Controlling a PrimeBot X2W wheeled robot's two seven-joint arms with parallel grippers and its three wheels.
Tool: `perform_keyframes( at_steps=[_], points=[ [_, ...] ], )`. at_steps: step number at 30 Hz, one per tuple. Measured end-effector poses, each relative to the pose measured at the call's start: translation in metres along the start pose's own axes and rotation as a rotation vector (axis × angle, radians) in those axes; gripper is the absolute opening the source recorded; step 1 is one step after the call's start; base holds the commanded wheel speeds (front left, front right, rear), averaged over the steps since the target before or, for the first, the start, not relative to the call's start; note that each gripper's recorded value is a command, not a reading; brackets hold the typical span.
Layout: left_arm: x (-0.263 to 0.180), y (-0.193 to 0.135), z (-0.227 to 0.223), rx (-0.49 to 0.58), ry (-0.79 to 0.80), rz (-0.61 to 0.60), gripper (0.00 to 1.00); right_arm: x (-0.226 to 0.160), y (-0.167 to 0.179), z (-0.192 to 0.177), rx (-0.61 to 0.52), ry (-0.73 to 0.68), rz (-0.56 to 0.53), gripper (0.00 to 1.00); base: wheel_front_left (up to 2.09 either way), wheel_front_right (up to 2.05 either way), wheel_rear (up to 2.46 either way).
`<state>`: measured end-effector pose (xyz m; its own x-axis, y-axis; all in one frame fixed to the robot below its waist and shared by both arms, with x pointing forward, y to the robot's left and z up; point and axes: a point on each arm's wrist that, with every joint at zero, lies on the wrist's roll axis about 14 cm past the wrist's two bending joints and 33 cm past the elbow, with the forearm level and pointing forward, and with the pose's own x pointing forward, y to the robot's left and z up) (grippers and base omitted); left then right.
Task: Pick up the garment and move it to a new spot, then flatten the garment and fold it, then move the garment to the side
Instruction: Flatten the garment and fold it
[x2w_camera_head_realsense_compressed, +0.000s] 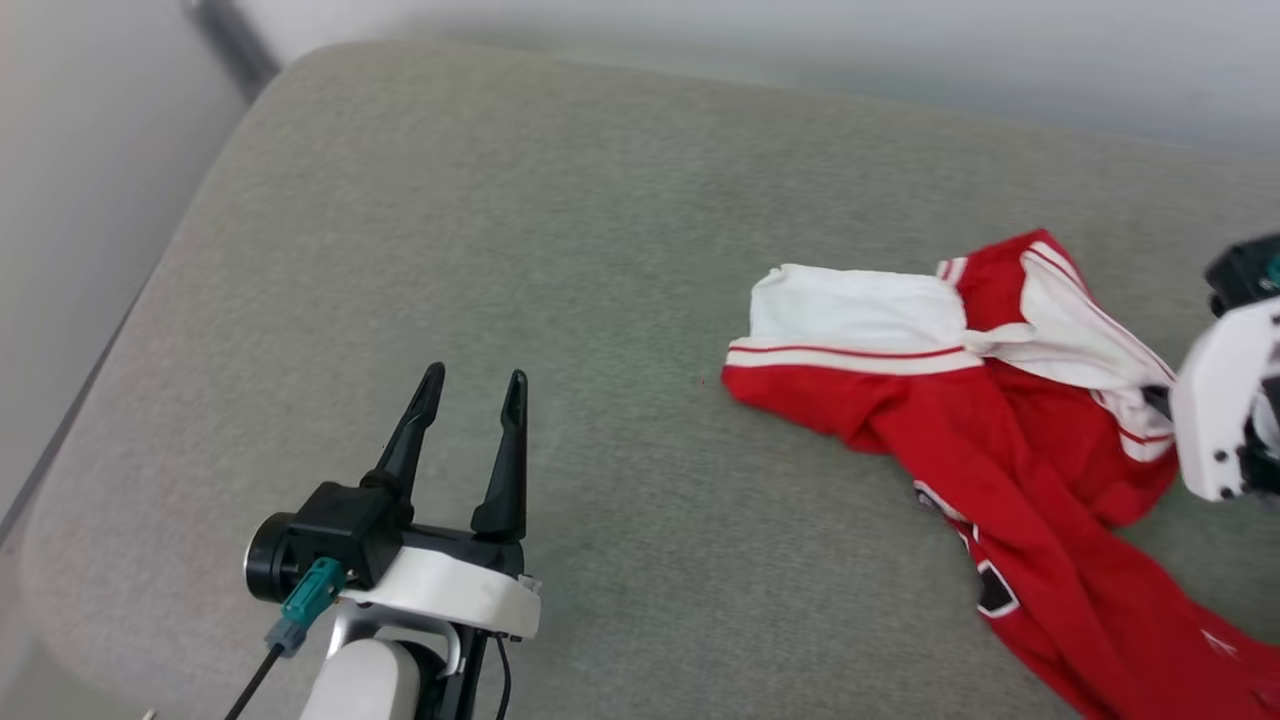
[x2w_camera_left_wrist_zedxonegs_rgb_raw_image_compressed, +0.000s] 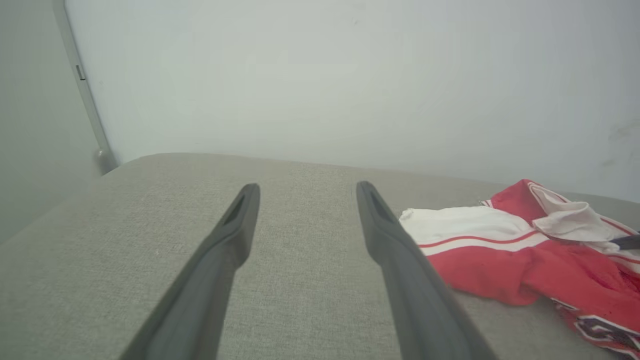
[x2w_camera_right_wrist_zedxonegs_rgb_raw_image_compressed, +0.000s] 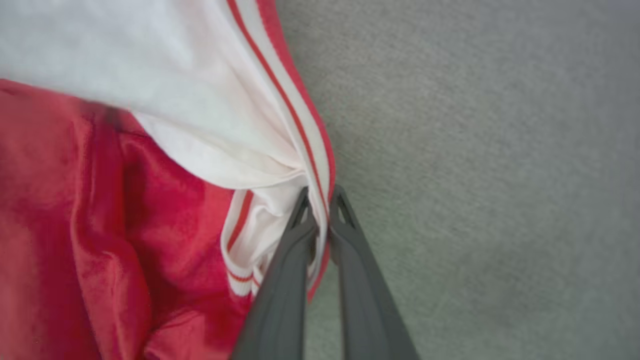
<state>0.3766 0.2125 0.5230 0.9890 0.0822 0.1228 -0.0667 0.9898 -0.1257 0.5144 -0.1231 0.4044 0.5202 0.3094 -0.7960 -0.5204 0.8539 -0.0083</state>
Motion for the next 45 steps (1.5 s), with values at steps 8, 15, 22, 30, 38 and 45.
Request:
perform_keyframes(
  at_steps=[8,15,22,30,38,45],
  points=[
    [0.007,-0.024,0.000,-0.026,-0.014,-0.074,1.00,-0.050,-0.051,-0.077,0.206,-0.001,-0.126,0.00,0.00,0.00,0.00],
    [0.014,-0.044,-0.003,-0.040,-0.011,-0.138,1.00,-0.069,-0.057,-0.142,0.357,-0.005,-0.198,1.00,0.00,0.00,0.00],
    [0.018,-0.058,0.000,-0.044,-0.023,-0.192,1.00,-0.088,-0.067,-0.103,0.261,-0.299,-0.301,1.00,0.00,0.00,0.00],
    [0.031,-0.104,0.005,-0.083,-0.027,-0.357,1.00,-0.153,-0.063,-0.042,0.223,-0.744,-0.388,1.00,0.00,0.00,0.00],
    [0.076,-0.186,0.014,-0.064,0.088,-0.680,1.00,-0.192,-0.062,-0.044,0.280,-0.934,-0.490,1.00,0.00,0.00,0.00],
    [0.127,-0.242,-0.014,0.067,0.398,-0.912,1.00,-0.183,-0.070,-0.069,0.321,-0.893,-0.560,1.00,0.00,0.00,0.00]
  ],
)
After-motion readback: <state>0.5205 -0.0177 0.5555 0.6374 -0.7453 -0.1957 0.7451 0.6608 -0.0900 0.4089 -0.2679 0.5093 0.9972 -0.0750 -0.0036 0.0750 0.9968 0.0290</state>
